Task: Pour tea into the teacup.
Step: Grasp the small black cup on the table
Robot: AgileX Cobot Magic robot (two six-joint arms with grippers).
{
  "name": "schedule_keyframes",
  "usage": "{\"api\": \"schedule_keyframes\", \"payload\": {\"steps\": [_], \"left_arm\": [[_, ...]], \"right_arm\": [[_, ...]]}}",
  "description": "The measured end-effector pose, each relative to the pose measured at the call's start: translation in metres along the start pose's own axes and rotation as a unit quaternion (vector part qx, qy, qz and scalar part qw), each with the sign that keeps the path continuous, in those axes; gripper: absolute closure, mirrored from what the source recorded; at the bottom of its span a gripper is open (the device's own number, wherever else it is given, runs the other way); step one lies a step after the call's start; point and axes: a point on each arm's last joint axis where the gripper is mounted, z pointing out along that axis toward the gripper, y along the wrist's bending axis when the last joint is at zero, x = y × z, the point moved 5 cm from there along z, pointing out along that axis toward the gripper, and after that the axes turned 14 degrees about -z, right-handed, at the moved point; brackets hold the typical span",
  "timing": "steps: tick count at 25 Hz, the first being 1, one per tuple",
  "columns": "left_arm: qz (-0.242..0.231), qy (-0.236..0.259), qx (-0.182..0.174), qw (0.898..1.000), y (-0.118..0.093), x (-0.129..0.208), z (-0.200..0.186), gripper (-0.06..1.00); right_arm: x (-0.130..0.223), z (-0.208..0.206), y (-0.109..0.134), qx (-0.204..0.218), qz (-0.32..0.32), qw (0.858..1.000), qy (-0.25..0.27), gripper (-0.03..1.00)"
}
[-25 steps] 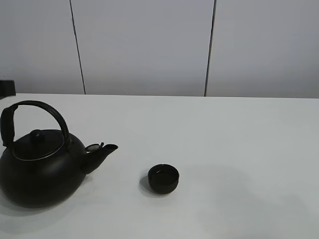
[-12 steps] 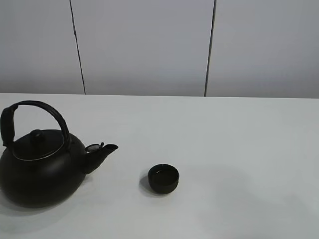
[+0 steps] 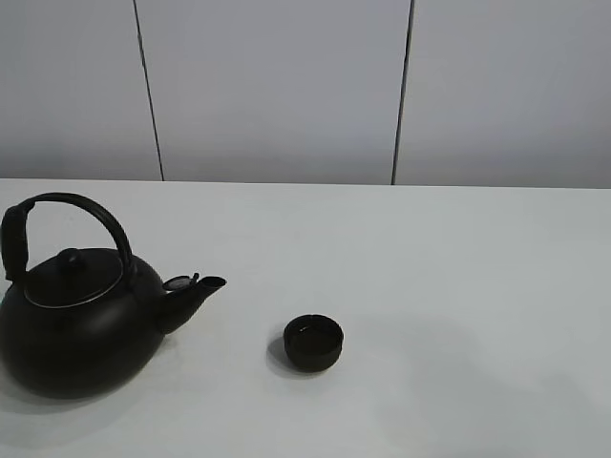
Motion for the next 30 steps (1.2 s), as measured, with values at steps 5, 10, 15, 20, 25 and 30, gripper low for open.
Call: {"api": "schedule_keyframes", "payload": {"steps": [5,10,15,20,25,30], "left_arm": [[0.028,-0.066,0.054,0.996,-0.017,-0.001,-0.111,0.55],[0.053,-0.122,0.085,0.987,-0.014,0.047,-0.208,0.55],[0.068,-0.114,0.099,0.986,-0.007,0.110,-0.236,0.55],[0.065,-0.015,0.097,0.993,-0.003,0.147,-0.197,0.55],[0.053,0.041,0.090,0.994,0.002,0.171,-0.161,0.55],[0.050,0.052,0.083,0.994,0.006,0.179,-0.147,0.55]], "right_arm": [[0.000,0.000,0.000,0.000,0.000,1.000,0.000,0.46],[0.000,0.000,0.000,0.000,0.000,1.000,0.000,0.46],[0.000,0.000,0.000,0.000,0.000,1.000,0.000,0.46],[0.000,0.000,0.000,0.000,0.000,1.000,0.000,0.46],[0.000,0.000,0.000,0.000,0.000,1.000,0.000,0.46],[0.000,0.000,0.000,0.000,0.000,1.000,0.000,0.46]]}}
